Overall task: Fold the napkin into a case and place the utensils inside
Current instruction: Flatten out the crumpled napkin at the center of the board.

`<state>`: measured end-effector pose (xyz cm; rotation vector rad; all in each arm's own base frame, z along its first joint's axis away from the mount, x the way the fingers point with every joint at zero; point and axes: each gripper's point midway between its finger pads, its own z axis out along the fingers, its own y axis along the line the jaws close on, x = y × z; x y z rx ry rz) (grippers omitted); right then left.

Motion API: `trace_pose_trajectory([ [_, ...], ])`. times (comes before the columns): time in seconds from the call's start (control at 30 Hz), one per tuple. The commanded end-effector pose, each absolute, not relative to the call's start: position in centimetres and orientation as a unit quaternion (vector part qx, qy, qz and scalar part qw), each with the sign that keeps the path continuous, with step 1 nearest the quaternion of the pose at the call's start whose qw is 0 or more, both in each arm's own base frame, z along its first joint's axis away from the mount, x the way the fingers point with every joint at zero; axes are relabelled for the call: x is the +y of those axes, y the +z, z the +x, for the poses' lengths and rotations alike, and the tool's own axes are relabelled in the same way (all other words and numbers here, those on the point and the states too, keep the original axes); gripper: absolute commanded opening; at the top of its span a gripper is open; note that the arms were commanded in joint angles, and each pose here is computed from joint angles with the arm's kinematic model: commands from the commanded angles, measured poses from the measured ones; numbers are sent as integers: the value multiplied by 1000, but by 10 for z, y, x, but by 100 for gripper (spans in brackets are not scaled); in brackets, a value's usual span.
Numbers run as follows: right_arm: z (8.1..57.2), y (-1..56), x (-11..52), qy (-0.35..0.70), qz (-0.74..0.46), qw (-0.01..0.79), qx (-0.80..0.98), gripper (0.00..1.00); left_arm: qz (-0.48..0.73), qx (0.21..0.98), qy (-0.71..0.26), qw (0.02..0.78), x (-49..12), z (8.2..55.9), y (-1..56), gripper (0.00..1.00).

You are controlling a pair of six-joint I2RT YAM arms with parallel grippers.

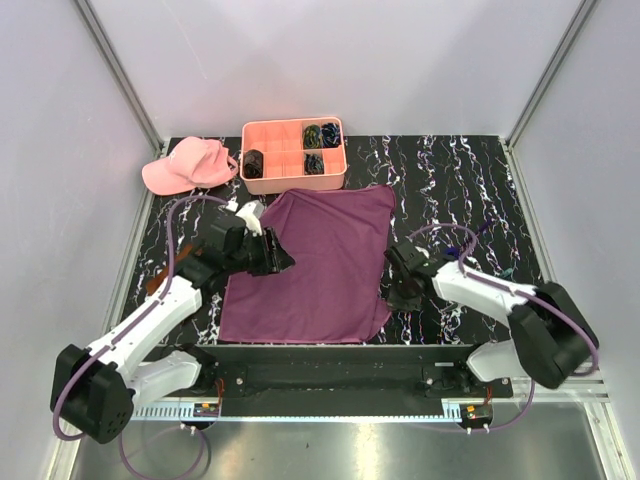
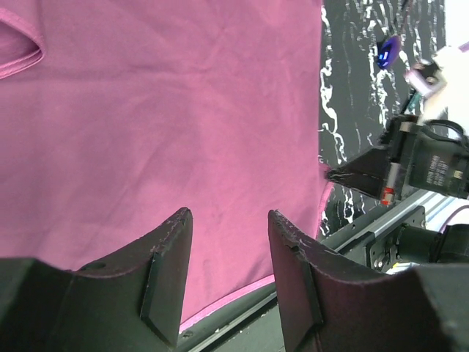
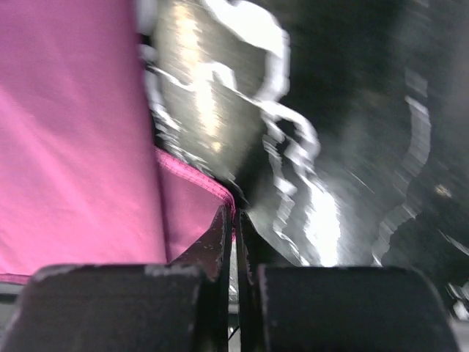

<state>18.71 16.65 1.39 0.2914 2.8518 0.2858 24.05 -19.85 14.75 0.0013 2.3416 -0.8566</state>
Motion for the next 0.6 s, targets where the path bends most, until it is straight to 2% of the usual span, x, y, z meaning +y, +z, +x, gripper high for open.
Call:
trace_pose_trajectory([
  [0.0, 166, 53, 122, 32, 188, 160, 969, 0, -12, 875, -332, 351, -191, 253, 175, 48],
  [0.03, 167, 74, 111, 41, 212, 203, 955, 0, -21, 875, -326, 358, -188, 256, 175, 48],
  [0.1, 153, 93, 95, 47, 265, 221, 938, 0, -36, 874, -319, 364, -182, 260, 175, 48],
  [0.2, 144, 134, 82, 144, 336, 296, 882, 0, -61, 875, -302, 373, -172, 269, 171, 49],
  [0.3, 138, 142, 84, 192, 346, 308, 865, 0, -80, 879, -285, 374, -164, 280, 165, 54],
  [0.43, 120, 147, 91, 212, 338, 268, 877, 0, -115, 884, -274, 360, -151, 298, 161, 63],
  [0.5, 112, 144, 89, 207, 332, 257, 884, 0, -125, 885, -267, 361, -145, 310, 159, 64],
  [0.57, 110, 151, 77, 206, 333, 284, 875, 0, -125, 888, -249, 365, -140, 324, 158, 66],
])
